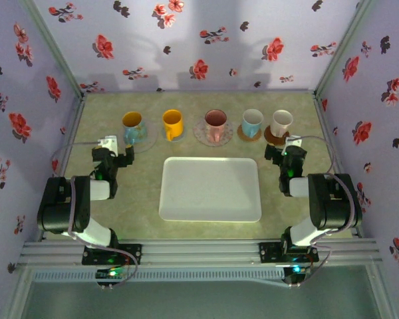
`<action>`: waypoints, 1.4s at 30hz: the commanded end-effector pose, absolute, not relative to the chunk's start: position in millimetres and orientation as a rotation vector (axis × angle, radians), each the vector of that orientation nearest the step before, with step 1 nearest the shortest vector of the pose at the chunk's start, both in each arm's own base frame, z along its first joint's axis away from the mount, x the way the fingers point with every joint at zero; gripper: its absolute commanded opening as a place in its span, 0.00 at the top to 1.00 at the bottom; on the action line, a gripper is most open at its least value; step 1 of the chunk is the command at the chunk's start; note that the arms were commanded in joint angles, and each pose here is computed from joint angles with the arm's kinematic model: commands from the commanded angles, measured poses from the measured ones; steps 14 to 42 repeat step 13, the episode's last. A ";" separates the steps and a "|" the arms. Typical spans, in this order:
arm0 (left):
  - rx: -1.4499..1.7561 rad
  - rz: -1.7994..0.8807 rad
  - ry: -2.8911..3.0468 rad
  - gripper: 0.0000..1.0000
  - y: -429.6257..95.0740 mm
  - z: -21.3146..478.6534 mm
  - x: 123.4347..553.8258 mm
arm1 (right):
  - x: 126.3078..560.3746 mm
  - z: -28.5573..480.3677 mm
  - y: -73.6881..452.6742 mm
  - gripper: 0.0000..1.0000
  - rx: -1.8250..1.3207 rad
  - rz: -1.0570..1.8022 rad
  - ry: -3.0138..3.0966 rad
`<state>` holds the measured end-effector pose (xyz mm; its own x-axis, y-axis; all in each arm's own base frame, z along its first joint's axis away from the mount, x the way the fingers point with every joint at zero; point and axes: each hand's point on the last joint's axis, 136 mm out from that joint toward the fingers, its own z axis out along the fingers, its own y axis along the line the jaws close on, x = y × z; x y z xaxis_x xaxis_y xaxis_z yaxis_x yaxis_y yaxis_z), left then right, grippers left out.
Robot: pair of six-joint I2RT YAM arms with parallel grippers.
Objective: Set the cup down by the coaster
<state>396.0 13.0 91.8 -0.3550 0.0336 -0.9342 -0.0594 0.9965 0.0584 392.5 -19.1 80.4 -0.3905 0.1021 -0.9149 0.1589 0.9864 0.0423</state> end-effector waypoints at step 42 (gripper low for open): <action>-0.031 0.089 1.929 0.00 14.4 93.9 399.0 | 396.4 85.0 -20.1 0.01 0.197 -0.051 1.963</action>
